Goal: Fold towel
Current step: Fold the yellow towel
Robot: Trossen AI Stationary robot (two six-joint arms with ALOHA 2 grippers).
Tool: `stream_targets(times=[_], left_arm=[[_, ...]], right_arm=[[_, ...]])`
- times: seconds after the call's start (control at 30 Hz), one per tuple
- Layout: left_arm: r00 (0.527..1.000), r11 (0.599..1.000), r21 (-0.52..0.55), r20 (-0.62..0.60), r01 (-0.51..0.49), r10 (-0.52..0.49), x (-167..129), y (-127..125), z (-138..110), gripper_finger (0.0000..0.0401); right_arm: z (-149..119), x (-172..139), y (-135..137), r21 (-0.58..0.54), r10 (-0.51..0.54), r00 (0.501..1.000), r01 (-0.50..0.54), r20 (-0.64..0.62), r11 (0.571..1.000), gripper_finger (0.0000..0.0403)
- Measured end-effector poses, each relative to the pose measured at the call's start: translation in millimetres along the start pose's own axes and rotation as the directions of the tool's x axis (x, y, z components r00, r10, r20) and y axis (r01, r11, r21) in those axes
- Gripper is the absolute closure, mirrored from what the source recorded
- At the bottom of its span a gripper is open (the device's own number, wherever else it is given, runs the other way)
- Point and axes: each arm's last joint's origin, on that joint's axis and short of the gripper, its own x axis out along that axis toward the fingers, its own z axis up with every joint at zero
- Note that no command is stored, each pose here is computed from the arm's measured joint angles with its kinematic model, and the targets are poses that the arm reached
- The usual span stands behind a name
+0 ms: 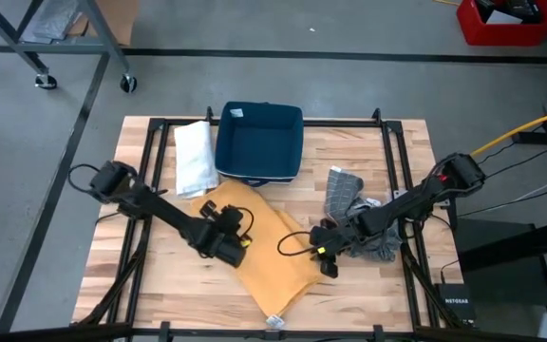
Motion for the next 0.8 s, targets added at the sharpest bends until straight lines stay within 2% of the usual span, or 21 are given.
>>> stream_targets(times=[0.07,0.23,0.33,0.4,0.5,0.6,0.7,0.8], left_arm=[[0.998,0.997,0.034,-0.015,0.066,-0.065,-11,-3,1,0.0401],[0.958,0.958,-0.011,-0.01,0.286,-0.286,-38,-16,8,0.0401],[0.897,0.897,0.03,-0.059,0.441,-0.438,-48,-30,5,0.0396],[0.848,0.847,0.053,-0.071,0.528,-0.525,-55,-37,5,0.0386],[0.815,0.812,0.067,-0.066,0.579,-0.576,-62,-41,2,0.0359],[0.794,0.793,0.033,-0.046,0.608,-0.607,-67,-45,2,0.0321],[0.782,0.782,0.042,-0.074,0.622,-0.618,-69,-45,0,0.0284],[0.766,0.757,0.118,-0.088,0.643,-0.637,-74,-46,-5,0.0262]], right_arm=[[4,-8,2,-0.048,0.002,0.999,0.0,0.037,0.999,0.0288],[11,-26,5,-0.196,0.016,0.996,0.002,0.093,0.981,0.0288],[8,-29,4,-0.298,0.015,0.998,0.003,0.058,0.955,0.0288],[6,-29,4,-0.359,0.043,0.999,-0.036,0.014,0.933,0.0288],[1,-29,5,-0.424,0.106,0.992,-0.126,-0.071,0.897,0.0288],[-2,-29,5,-0.46,0.147,0.981,-0.19,-0.129,0.867,0.0288],[-3,-29,5,-0.479,0.146,0.978,-0.199,-0.146,0.855,0.0288],[-4,-29,3,-0.545,0.114,0.984,-0.172,-0.14,0.821,0.0288]])
